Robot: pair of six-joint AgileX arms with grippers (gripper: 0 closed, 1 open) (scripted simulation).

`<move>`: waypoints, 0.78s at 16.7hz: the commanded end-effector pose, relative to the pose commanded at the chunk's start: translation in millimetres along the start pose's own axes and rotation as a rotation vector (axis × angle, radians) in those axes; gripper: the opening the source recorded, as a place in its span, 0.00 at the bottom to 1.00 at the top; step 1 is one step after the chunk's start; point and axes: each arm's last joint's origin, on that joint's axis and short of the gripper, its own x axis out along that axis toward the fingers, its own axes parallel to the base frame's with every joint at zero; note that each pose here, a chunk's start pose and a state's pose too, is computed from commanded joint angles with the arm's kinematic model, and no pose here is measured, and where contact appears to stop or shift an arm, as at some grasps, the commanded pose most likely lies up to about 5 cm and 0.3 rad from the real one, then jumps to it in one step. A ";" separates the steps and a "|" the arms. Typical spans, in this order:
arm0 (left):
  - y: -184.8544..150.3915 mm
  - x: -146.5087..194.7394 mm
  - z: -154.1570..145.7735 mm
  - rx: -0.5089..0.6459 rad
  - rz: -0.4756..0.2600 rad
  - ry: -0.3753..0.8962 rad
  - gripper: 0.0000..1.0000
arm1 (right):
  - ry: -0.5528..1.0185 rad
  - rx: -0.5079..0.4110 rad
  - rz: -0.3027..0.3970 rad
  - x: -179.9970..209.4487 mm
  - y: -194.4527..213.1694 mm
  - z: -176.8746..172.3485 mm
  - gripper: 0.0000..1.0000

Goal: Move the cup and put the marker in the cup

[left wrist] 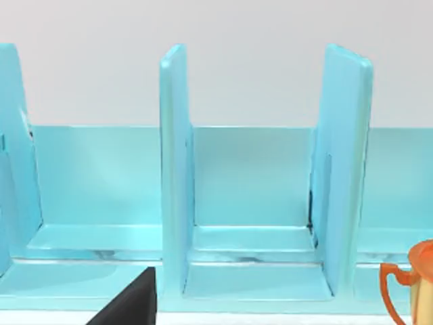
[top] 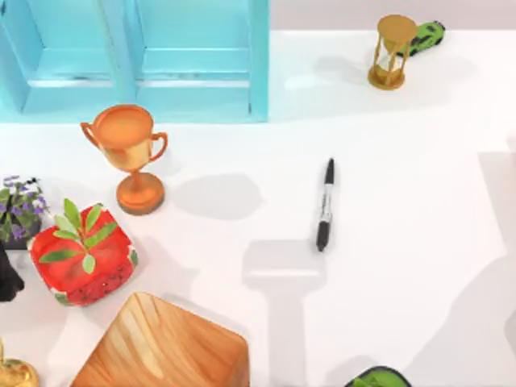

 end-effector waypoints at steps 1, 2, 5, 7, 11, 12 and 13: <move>0.0 0.0 0.0 0.000 0.000 0.000 1.00 | 0.000 0.000 0.000 0.0 0.0 0.0 0.85; 0.0 0.0 0.0 0.000 0.000 0.000 1.00 | 0.000 0.000 0.000 0.0 0.0 0.0 0.77; 0.0 0.0 0.0 0.000 0.000 0.000 1.00 | 0.000 0.000 0.000 0.0 0.0 0.0 0.55; 0.0 0.0 0.0 0.000 0.000 0.000 1.00 | 0.000 0.000 0.000 0.0 0.0 0.0 0.40; 0.0 0.0 0.0 0.000 0.000 0.000 1.00 | 0.000 0.000 0.000 0.0 0.0 0.0 0.10; 0.0 0.0 0.0 0.000 0.000 0.000 1.00 | 0.000 0.000 0.000 0.0 0.0 0.0 0.02; 0.0 0.0 0.0 0.000 0.000 0.000 1.00 | 0.000 0.000 0.000 0.0 0.0 0.0 0.00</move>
